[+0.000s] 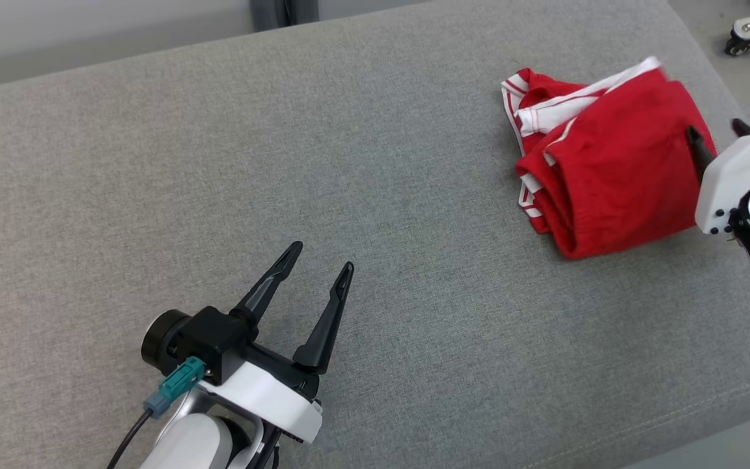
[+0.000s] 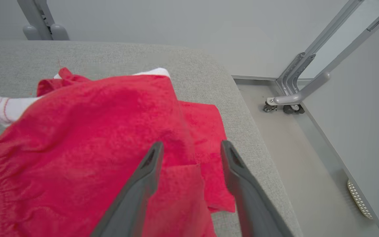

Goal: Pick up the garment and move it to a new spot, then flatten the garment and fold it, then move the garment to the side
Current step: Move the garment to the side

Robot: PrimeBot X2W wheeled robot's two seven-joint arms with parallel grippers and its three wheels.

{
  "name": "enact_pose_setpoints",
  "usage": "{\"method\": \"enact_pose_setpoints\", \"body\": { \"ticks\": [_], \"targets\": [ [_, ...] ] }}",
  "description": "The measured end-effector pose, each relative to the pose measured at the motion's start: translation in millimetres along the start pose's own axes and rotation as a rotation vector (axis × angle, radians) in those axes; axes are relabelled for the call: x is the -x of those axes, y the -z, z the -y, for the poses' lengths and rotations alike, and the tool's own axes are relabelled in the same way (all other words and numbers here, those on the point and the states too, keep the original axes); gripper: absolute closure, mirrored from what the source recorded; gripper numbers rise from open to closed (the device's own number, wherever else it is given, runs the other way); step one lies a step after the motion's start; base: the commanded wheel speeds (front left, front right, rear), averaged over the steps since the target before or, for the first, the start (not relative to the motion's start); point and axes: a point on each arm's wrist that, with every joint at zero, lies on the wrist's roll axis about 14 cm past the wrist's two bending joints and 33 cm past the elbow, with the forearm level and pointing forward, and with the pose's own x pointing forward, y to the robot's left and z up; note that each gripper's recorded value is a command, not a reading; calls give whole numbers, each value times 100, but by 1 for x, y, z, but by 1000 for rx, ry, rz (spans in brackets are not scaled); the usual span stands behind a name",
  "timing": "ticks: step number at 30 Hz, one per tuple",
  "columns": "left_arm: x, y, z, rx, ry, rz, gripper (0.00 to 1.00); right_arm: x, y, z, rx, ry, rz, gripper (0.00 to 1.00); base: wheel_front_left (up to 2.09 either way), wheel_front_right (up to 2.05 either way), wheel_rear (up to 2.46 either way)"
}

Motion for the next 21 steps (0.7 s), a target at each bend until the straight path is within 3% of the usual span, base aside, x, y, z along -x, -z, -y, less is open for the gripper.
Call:
{"method": "enact_pose_setpoints", "body": {
  "ticks": [10,21],
  "targets": [
    [18,-30,1,-14,-68,97,0,28,-49,-4,-85,5,268,0,0,0,0],
    [90,-92,-51,-71,-356,286,0,83,-92,-30,-197,-113,574,0,0,0,0]
  ]
}}
